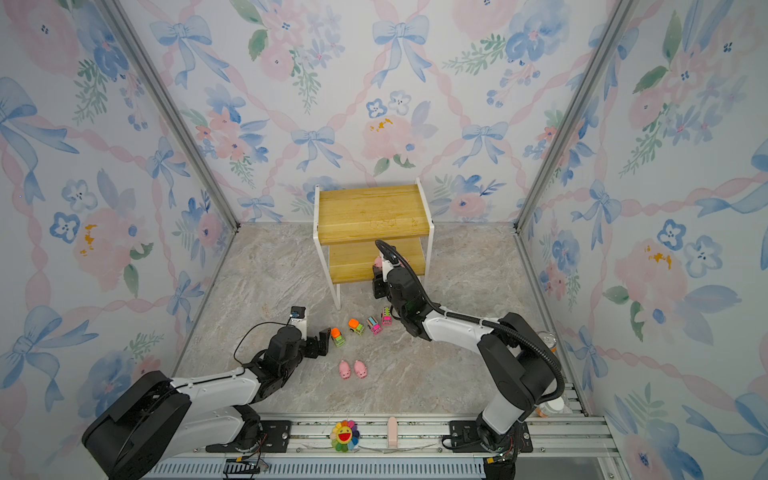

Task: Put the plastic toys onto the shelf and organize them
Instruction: 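Lower the pig onto the lower shelf beside the first pig and open the right gripper, then withdraw the right gripper from the shelf toward the remaining pigs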

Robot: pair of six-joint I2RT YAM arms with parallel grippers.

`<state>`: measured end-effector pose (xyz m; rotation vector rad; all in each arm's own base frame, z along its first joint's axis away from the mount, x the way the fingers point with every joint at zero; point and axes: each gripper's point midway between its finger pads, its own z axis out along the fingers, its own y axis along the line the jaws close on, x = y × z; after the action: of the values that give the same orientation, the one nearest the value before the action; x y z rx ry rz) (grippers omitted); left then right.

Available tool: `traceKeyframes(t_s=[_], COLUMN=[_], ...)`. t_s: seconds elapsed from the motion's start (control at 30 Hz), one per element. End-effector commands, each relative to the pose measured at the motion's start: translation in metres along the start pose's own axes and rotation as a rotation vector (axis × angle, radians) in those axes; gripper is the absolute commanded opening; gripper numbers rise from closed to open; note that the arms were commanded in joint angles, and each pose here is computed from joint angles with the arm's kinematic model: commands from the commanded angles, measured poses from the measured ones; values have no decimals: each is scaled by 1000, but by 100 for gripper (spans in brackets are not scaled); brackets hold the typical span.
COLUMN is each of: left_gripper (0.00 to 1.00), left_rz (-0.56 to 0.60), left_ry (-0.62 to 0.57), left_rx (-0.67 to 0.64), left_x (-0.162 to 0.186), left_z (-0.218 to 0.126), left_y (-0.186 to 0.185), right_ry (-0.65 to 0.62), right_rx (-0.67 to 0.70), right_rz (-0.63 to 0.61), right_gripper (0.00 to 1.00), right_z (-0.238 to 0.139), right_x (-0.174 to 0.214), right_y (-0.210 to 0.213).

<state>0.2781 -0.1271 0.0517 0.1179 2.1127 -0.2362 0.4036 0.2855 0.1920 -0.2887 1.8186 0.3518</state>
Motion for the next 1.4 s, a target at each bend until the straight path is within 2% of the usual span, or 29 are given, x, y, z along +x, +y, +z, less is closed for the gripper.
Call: traceKeyframes(t_s=[0.0, 0.9, 1.1, 1.2, 1.37], left_gripper=[97, 98, 97, 98, 98], left_rz=[-6, -7, -7, -5, -6], left_ry=[-15, -19, -18, -14, -15], left_rx=[8, 9, 15, 17, 27], left_x=[-9, -11, -10, -9, -9], left_z=[2, 2, 2, 2, 1], left_y=[-3, -3, -4, -4, -5], right_ry=[107, 148, 224, 292, 364], right_rx=[47, 35, -47, -130, -179], right_rz=[-40, -110, -188, -173, -133], right_gripper=[40, 53, 56, 58, 58], right_z=[-2, -36, -77, -104, -147], right_x=[38, 46, 63, 80, 116], right_y=[-13, -10, 3, 10, 15])
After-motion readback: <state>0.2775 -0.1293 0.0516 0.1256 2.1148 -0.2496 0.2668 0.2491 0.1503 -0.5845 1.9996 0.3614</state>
